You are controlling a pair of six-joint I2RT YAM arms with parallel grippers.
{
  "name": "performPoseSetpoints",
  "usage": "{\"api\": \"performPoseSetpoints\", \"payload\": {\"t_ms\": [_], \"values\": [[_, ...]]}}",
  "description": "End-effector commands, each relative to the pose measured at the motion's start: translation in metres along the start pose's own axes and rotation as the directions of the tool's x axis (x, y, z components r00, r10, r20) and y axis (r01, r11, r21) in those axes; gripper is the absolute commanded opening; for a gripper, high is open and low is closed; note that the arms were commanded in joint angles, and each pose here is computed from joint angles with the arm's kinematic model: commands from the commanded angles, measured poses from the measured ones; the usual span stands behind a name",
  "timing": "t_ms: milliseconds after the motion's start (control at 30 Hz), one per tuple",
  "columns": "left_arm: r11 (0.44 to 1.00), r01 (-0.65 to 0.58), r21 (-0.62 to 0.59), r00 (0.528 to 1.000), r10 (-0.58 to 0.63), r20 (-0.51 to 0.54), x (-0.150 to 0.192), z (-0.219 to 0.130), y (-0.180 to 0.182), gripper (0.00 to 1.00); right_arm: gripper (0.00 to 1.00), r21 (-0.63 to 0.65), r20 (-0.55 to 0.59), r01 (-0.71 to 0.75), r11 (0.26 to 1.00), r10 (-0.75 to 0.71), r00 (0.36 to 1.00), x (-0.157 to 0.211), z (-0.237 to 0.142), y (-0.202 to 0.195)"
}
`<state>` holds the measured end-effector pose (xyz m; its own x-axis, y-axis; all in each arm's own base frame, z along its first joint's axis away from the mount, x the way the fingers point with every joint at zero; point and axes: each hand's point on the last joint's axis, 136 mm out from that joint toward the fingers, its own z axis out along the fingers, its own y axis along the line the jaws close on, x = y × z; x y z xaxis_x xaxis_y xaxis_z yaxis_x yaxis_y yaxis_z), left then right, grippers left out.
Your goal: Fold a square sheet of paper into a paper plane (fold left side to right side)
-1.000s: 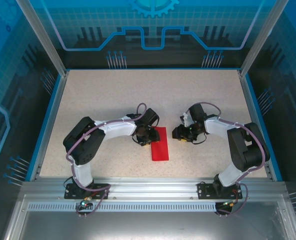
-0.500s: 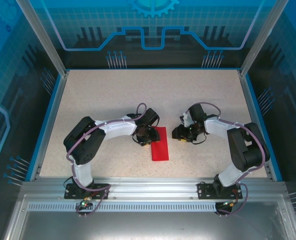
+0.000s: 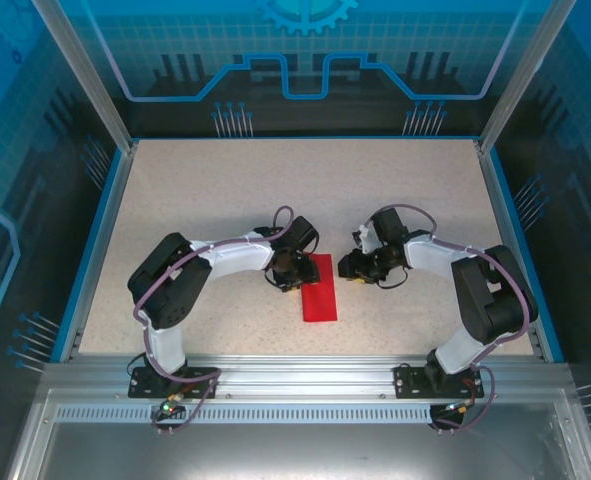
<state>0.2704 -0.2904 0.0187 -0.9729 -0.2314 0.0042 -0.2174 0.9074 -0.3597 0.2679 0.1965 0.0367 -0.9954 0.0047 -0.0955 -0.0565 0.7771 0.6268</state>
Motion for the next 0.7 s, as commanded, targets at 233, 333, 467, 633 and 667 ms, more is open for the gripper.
{"api": "performPoseSetpoints", "payload": {"t_ms": [233, 333, 467, 633, 667], "values": [[0.999, -0.039, -0.025, 0.999, 0.038, -0.012, 0.0033, 0.014, 0.0013, 0.49, 0.39, -0.013, 0.011, 0.013, 1.0, -0.013, 1.0, -0.0015, -0.0046, 0.0091], [0.999, -0.039, -0.021, 0.999, 0.039, -0.012, 0.0029, 0.0136, -0.0004, 0.49, 0.39, -0.019, 0.009, 0.013, 1.0, -0.013, 1.0, -0.0016, -0.0049, 0.0104], [0.999, -0.04, -0.024, 0.999, 0.04, -0.014, 0.0033, 0.0143, -0.0004, 0.49, 0.39, -0.022, 0.009, 0.015, 1.0, -0.015, 1.0, -0.0018, -0.0052, 0.0112], [0.999, -0.035, -0.027, 0.999, 0.035, -0.013, 0.0029, 0.0144, -0.0003, 0.49, 0.39, -0.029, 0.005, 0.015, 0.999, -0.015, 1.0, -0.0007, -0.0044, 0.0133], [0.999, -0.033, -0.029, 0.999, 0.033, -0.014, 0.003, 0.0148, 0.0002, 0.49, 0.39, -0.032, 0.004, 0.016, 0.999, -0.016, 1.0, -0.0007, -0.004, 0.014]]}}
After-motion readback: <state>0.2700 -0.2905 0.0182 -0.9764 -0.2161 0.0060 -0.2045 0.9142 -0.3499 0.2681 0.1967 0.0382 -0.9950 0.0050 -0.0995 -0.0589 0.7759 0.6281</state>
